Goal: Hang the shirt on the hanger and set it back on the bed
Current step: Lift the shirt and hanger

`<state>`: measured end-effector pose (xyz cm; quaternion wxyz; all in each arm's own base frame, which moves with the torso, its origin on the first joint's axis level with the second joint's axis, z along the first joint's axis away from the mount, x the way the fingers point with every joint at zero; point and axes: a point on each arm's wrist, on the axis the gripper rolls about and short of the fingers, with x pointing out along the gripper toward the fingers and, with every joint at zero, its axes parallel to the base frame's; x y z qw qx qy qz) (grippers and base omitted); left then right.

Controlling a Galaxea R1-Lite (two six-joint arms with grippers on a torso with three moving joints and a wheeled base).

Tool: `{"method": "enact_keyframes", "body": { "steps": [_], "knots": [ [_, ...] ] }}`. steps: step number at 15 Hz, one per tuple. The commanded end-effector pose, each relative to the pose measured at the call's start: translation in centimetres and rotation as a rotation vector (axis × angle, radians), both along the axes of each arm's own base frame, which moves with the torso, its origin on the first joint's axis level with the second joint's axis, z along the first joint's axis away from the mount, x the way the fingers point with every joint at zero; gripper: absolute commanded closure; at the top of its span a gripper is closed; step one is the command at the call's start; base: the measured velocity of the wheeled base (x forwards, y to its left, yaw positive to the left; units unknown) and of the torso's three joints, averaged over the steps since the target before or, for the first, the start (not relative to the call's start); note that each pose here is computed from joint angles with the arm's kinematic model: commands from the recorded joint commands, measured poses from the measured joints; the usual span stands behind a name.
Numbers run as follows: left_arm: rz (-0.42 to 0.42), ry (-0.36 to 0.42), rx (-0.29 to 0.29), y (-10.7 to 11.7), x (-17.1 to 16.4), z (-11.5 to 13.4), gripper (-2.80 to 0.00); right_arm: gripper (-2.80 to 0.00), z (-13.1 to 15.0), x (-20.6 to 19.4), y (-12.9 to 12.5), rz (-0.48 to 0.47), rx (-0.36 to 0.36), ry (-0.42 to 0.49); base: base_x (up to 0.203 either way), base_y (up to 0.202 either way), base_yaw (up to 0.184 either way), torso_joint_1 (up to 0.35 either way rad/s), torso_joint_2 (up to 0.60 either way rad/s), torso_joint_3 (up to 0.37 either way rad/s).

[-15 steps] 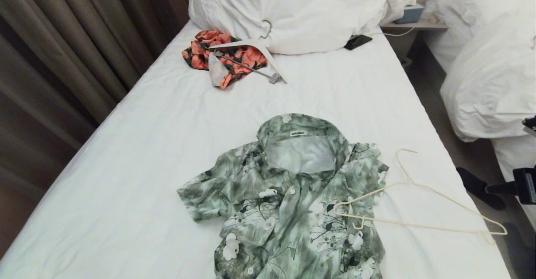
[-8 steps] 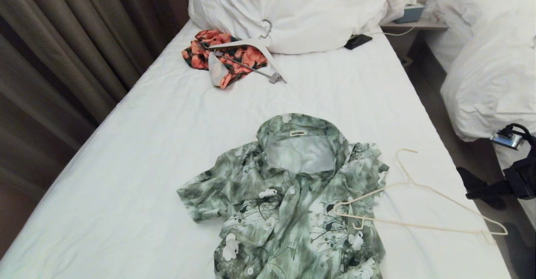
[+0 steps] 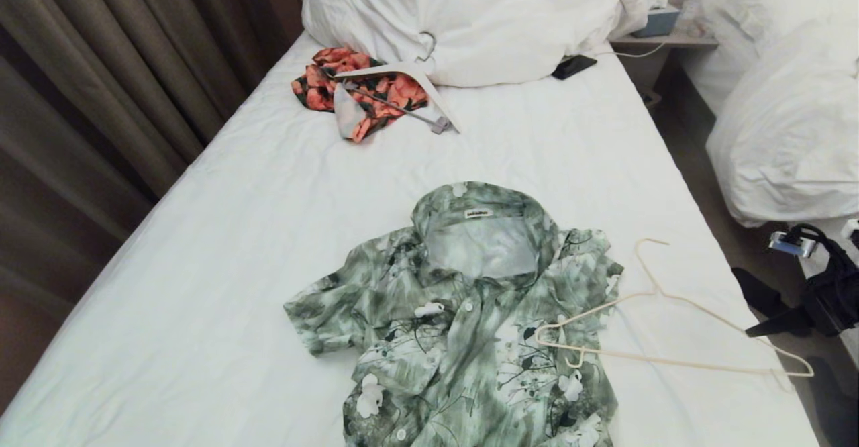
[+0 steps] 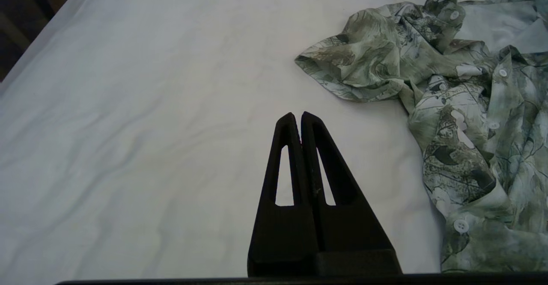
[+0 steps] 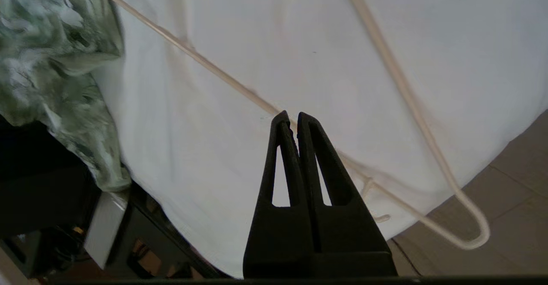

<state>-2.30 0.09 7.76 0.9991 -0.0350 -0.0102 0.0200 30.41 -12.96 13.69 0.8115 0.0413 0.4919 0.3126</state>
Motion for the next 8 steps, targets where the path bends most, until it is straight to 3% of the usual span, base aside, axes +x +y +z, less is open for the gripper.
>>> {"method": "enact_keyframes", "body": {
  "steps": [1,4,8],
  "knots": [
    [0.001,0.0,-0.001,0.0,0.0,0.0,0.0,0.0,-1.8,0.6,-0.8,0.054,0.002,0.0,0.0,0.0,0.0,0.0,0.0,0.0],
    [-0.001,0.0,-0.001,0.0,0.0,0.0,0.0,0.0,-3.1,1.8,-1.9,0.087,0.004,-0.019,0.0,0.0,0.0,0.0,0.0,0.0],
    [0.001,0.0,-0.001,0.0,0.0,0.0,0.0,0.0,-1.5,2.5,-2.1,0.09,0.0,-0.074,0.0,0.0,0.0,0.0,0.0,0.0]
  ]
}}
